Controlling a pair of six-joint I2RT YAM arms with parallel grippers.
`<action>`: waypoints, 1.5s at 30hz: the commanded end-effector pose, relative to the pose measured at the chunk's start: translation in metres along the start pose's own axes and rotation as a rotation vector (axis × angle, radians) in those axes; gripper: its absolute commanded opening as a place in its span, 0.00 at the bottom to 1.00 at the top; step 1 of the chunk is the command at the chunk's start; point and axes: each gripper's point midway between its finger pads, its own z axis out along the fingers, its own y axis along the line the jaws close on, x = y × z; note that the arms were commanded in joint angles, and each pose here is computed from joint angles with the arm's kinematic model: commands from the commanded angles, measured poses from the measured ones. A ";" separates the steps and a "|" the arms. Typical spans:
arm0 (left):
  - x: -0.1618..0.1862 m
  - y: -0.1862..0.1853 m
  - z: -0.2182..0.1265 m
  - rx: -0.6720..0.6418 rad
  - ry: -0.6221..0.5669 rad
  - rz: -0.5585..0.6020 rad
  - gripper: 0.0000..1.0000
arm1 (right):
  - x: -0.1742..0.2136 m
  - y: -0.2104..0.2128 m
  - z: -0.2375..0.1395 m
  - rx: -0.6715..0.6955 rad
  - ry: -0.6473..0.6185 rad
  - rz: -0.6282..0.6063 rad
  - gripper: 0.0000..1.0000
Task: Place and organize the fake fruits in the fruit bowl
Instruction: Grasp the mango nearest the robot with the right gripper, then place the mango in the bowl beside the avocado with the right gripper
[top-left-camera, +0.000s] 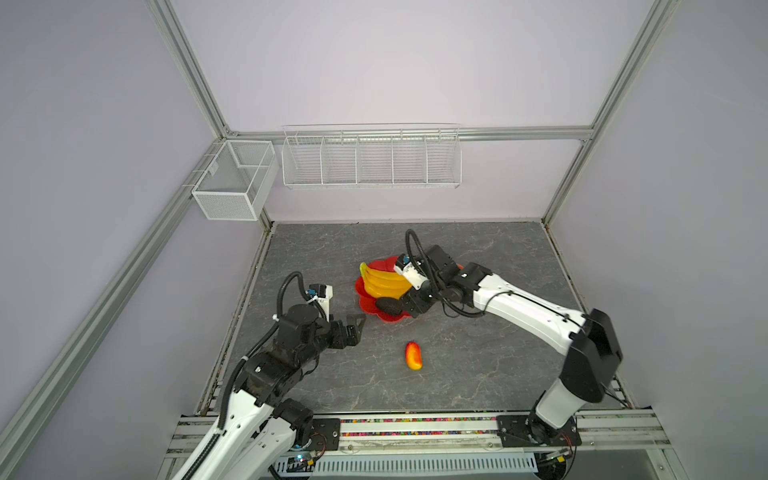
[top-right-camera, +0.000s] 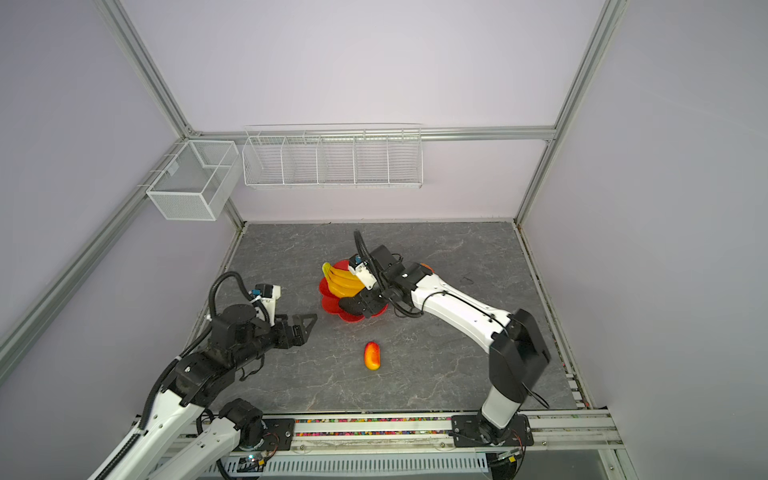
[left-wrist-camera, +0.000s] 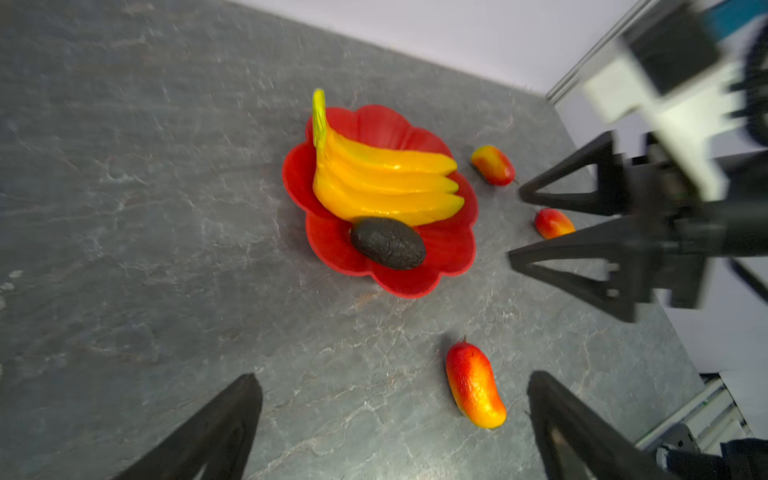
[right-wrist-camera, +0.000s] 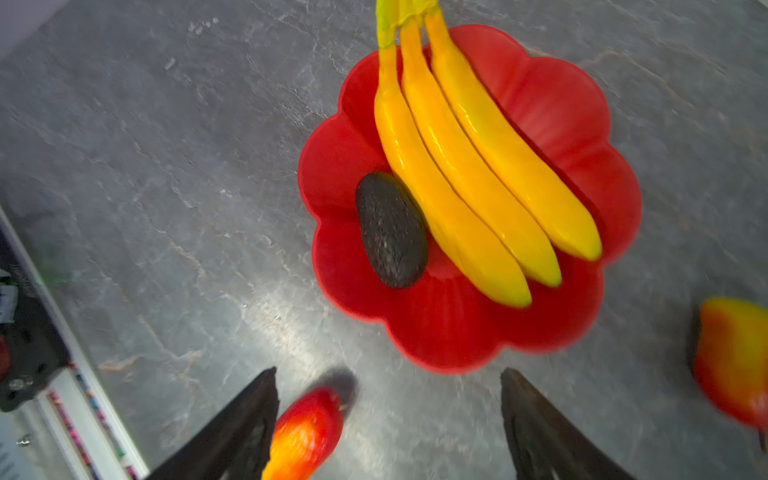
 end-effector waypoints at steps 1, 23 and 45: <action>0.017 -0.017 0.013 0.100 0.112 0.018 0.99 | 0.076 0.000 0.006 0.038 0.148 0.330 0.84; 0.022 -0.018 0.017 0.110 0.137 0.022 0.99 | 0.131 0.049 0.080 0.191 0.286 0.394 0.58; 0.018 -0.010 0.016 0.062 0.114 0.024 0.99 | -0.005 0.005 0.069 -0.064 0.123 -0.141 0.49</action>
